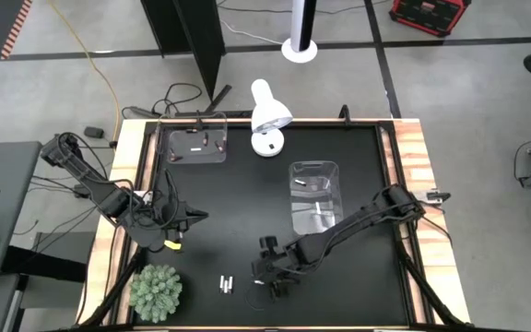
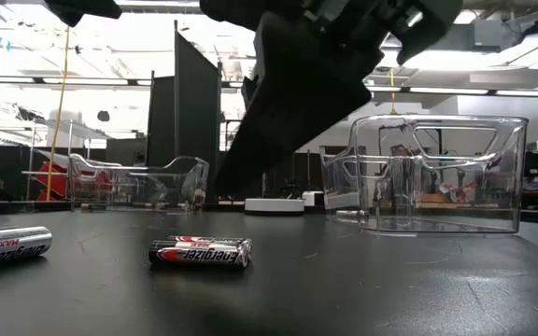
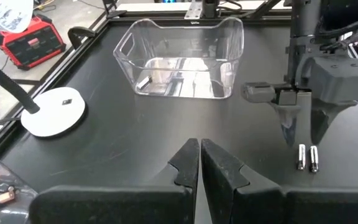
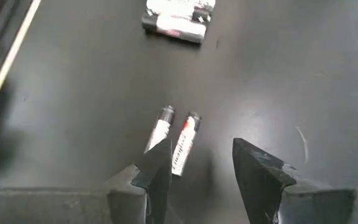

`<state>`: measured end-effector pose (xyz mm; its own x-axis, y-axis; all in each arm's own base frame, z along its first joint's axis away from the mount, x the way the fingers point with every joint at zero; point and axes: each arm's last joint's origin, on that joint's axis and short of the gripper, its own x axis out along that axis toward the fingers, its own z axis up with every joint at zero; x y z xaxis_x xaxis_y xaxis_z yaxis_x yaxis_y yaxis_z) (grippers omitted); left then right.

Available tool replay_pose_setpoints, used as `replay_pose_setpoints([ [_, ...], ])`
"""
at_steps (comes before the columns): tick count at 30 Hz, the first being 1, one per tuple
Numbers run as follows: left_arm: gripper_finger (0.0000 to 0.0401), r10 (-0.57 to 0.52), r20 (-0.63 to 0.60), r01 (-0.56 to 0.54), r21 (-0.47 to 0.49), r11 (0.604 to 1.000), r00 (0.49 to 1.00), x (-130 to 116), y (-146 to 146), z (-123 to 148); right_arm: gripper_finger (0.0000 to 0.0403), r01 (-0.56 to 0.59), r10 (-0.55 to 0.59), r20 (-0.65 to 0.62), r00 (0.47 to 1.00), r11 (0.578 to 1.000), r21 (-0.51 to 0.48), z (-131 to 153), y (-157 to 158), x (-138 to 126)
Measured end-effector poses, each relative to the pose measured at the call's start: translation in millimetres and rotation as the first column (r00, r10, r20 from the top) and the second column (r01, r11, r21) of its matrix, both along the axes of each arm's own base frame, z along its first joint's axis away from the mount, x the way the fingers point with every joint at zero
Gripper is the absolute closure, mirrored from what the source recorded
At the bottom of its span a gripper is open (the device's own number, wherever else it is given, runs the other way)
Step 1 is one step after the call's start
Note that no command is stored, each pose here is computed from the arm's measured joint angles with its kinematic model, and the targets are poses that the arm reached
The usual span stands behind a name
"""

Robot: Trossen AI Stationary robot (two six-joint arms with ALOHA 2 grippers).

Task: Sort batteries
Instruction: Put the silver battery into the bottom transparent bin

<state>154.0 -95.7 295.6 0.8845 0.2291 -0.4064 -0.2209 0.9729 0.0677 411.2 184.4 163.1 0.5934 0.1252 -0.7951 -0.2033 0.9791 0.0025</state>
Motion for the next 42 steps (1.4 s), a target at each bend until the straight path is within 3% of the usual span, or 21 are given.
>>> replay_pose_setpoints([
  [6, 0.0388, -0.002, -0.001, 0.002, 0.003, 1.000, 1.000, 0.0, 0.0, 0.0, 0.0221, 0.028, -0.027, -0.005, 1.000, 0.999, 0.035, 0.2, 3.5, -1.2],
  [16, 0.0388, -0.005, 0.003, 0.005, 0.007, 1.000, 1.000, 0.3, -0.1, 0.4, 0.0221, 0.060, -0.058, -0.053, 0.997, 0.997, 0.044, -25.0, 10.8, -0.1],
  [24, 0.0388, -0.005, 0.002, 0.005, 0.008, 1.000, 1.000, 0.2, -0.1, 0.3, 0.0226, 0.087, -0.085, -0.054, 0.995, 0.996, 0.017, -33.4, 5.9, 3.7],
  [42, 0.0388, -0.006, 0.001, 0.006, 0.010, 1.000, 1.000, 0.2, -0.1, 0.2, 0.0323, 0.079, -0.080, -0.073, 0.994, 0.997, -0.015, -36.3, -3.5, 6.0],
])
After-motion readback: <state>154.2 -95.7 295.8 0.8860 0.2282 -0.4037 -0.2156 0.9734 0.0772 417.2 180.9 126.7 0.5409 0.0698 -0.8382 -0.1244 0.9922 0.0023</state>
